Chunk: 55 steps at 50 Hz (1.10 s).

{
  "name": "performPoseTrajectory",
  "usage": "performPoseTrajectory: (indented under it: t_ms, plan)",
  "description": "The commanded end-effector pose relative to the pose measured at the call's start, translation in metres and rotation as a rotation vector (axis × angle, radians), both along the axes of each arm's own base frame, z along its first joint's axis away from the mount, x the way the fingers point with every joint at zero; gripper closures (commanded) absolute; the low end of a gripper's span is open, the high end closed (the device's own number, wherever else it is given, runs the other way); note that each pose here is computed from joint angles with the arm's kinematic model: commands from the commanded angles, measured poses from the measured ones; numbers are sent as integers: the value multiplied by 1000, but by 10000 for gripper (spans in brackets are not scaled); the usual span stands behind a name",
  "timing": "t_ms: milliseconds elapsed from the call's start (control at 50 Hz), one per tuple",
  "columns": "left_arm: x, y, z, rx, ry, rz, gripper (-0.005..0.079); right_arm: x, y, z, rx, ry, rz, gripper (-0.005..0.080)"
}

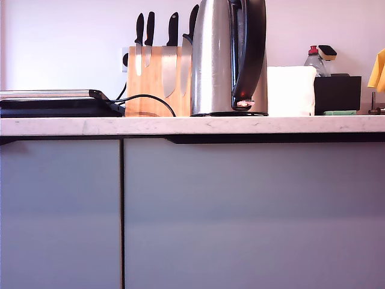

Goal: Switch the kettle on

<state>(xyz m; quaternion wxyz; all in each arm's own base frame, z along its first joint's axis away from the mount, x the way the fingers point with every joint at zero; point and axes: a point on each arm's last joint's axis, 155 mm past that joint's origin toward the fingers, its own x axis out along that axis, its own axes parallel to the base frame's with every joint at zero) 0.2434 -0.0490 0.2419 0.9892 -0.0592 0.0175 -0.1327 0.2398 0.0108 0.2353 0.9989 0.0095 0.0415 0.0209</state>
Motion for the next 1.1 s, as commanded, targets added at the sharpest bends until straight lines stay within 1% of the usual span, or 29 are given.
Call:
performPoseTrajectory:
  t_ms: [0, 220, 300, 380, 440, 540, 600, 680, 880, 1080]
  plan:
    - [2, 3, -23, -13, 36, 17, 751, 2, -1, -18, -4, 29, -6, 763]
    - [-6, 12, -23, -38, -27, 66, 751, 0, -1, -47, -4, 49, -7, 763]
    - [-9, 16, -27, -43, -37, 87, 751, -2, 0, -57, -9, 56, -1, 763]
    - [-8, 21, -39, -47, -7, 119, 751, -4, 2, -64, -31, 57, 12, 763]
    - [-7, 21, -45, -46, 11, 119, 751, -4, 3, -70, -34, 67, 17, 763]
    - [-6, 26, -45, -45, 11, 145, 751, -5, 7, -77, -24, 97, 34, 763]
    - [-6, 25, -46, -45, 15, 143, 751, -6, 12, -82, 7, 117, 58, 763]
    - [-6, 24, -51, -46, 32, 138, 751, -8, 14, -88, 7, 145, 65, 763]
    - [-7, 24, -62, -43, 76, 138, 751, -14, 13, -112, 1, 241, 63, 763]
    - [-9, 24, -79, -37, 145, 139, 751, -25, 12, -138, -4, 353, 62, 763]
